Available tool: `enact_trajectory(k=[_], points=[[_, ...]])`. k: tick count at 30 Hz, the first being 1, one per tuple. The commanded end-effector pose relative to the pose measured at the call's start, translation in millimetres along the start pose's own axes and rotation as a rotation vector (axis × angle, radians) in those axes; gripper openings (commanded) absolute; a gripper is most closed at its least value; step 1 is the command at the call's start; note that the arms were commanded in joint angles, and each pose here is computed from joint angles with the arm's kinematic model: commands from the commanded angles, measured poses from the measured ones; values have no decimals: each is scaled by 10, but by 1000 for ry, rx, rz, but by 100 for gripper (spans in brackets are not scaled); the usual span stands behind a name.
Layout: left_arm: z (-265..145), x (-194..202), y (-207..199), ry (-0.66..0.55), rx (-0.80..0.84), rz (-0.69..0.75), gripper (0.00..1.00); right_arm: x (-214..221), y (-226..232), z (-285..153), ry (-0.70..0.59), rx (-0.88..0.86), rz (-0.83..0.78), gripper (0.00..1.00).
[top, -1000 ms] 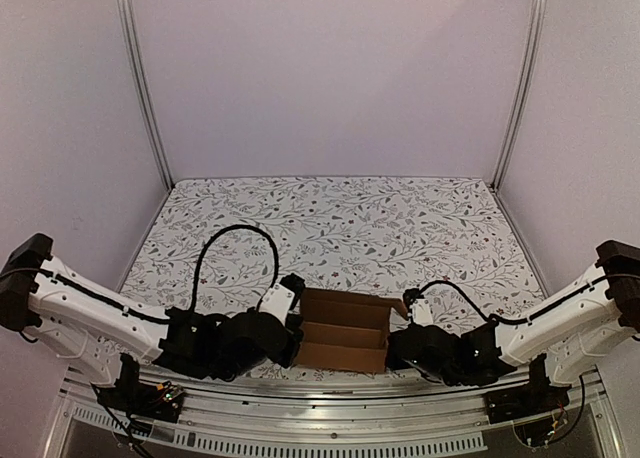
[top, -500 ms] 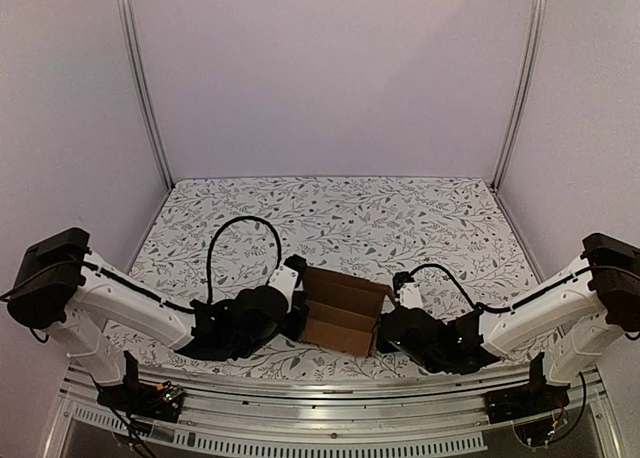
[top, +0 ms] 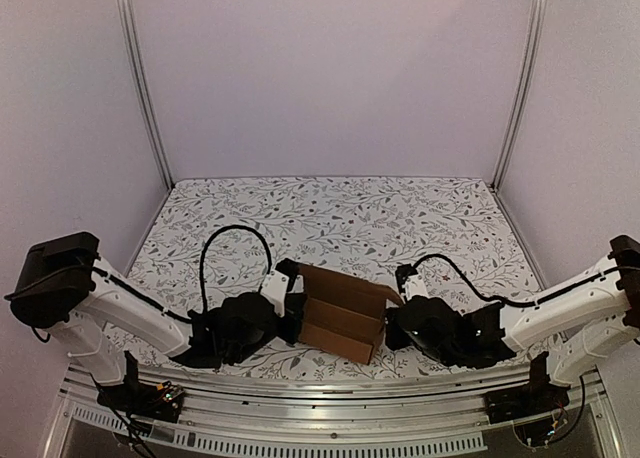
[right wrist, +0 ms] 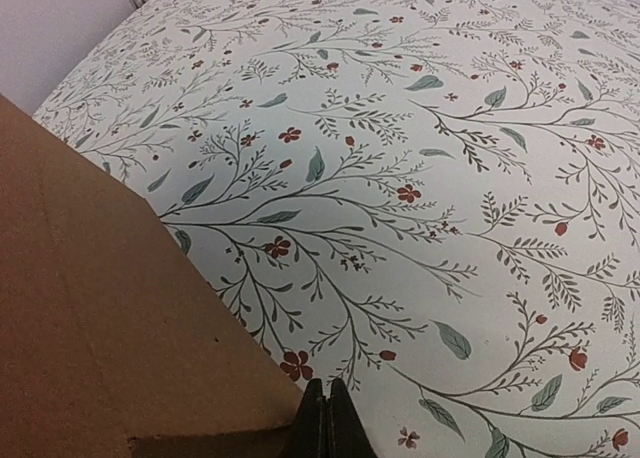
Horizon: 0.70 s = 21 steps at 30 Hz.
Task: Fold the paper box
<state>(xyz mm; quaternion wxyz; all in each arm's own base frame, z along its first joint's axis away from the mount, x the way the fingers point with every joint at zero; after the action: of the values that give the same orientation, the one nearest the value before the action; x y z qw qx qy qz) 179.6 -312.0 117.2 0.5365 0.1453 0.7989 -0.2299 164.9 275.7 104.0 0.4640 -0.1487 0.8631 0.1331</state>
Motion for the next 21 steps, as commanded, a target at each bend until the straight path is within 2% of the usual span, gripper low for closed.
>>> enact_trajectory(k=[1, 6, 10, 13, 17, 21], points=[[-42, 66, -8, 17, 43, 22, 0, -79, 7, -208, 60, -87, -140, 0], [-73, 48, 8, 5, 45, 16, 0, -238, -216, -579, 104, -76, -249, 0], [-80, 51, 15, 1, 44, 14, 0, -440, -430, -879, 93, -32, -313, 0], [-81, 56, 8, -2, 46, 15, 0, -648, -524, -1024, 32, 10, -315, 0], [-87, 55, -15, -7, 48, 18, 0, -1024, -427, -1118, -48, 20, -358, 0], [-92, 82, -34, -14, 47, 30, 0, -1356, -167, -1004, -41, 1, -426, 0]])
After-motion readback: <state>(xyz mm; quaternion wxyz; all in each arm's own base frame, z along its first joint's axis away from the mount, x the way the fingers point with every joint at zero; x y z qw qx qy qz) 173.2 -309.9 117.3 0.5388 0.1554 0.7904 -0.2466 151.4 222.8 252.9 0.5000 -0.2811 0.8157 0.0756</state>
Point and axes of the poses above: each gripper's point midway between its finger pads, its own z axis out along the fingers, its own y axis along the line the jaws close on, x = y × z, the point moved 5 cm from there along -z, back along the fingers, and after that the axes turned 9 degrees about -z, right-handed, at the moved point
